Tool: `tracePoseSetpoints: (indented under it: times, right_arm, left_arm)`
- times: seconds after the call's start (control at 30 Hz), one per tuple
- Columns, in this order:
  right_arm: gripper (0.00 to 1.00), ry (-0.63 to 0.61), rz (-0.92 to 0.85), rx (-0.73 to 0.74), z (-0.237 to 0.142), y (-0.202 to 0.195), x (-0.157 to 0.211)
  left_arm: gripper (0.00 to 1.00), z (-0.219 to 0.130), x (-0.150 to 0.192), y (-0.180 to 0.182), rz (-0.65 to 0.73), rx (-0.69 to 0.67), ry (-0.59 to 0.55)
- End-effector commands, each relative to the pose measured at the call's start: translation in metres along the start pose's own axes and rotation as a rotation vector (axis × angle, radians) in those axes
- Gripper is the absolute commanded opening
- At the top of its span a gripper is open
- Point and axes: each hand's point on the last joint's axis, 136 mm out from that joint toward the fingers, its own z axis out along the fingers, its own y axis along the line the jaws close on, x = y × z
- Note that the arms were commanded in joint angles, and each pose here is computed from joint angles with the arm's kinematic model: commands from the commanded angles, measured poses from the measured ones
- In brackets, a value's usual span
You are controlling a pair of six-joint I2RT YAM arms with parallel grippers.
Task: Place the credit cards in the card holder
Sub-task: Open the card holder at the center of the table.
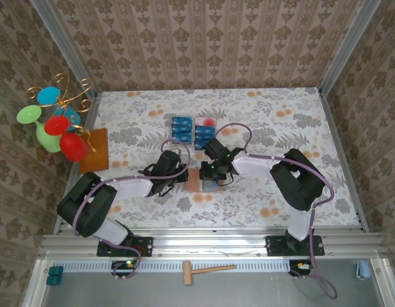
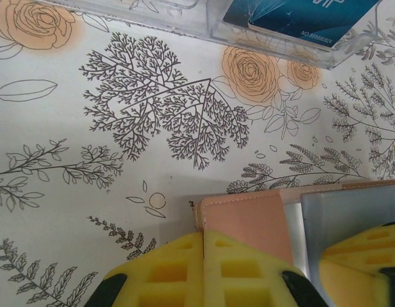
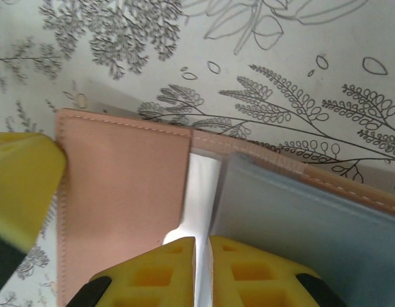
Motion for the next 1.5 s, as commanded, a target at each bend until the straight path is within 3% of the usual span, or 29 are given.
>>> tracePoseSetpoints:
  times: [0.0,0.17,0.3,0.57,1.0,1.47]
  right_arm:
    - [0.13,0.049,-0.008,0.020,0.010,-0.001,0.009]
    - [0.13,0.071,-0.004,0.038,0.016,-0.009,0.017]
    - [0.13,0.072,-0.003,0.048,0.016,-0.012,0.019]
    - [0.13,0.072,-0.002,0.048,0.017,-0.013,0.019]
    - [0.13,0.040,-0.003,0.032,0.005,-0.006,0.011]
    - [0.26,-0.073,0.036,0.057,-0.044,-0.032,-0.013]
  left_arm:
    - [0.12,0.001,0.002,0.003,0.011,-0.001,0.009]
    - [0.47,-0.006,-0.006,0.000,0.005,0.009,-0.004]
    - [0.61,-0.021,-0.018,-0.001,0.021,0.009,-0.033]
    - [0.62,-0.035,-0.020,0.001,0.129,-0.043,0.007]
    - [0.62,-0.011,0.015,0.011,0.328,-0.224,0.155]
    - [0.55,-0.007,0.030,0.023,0.309,-0.252,0.164]
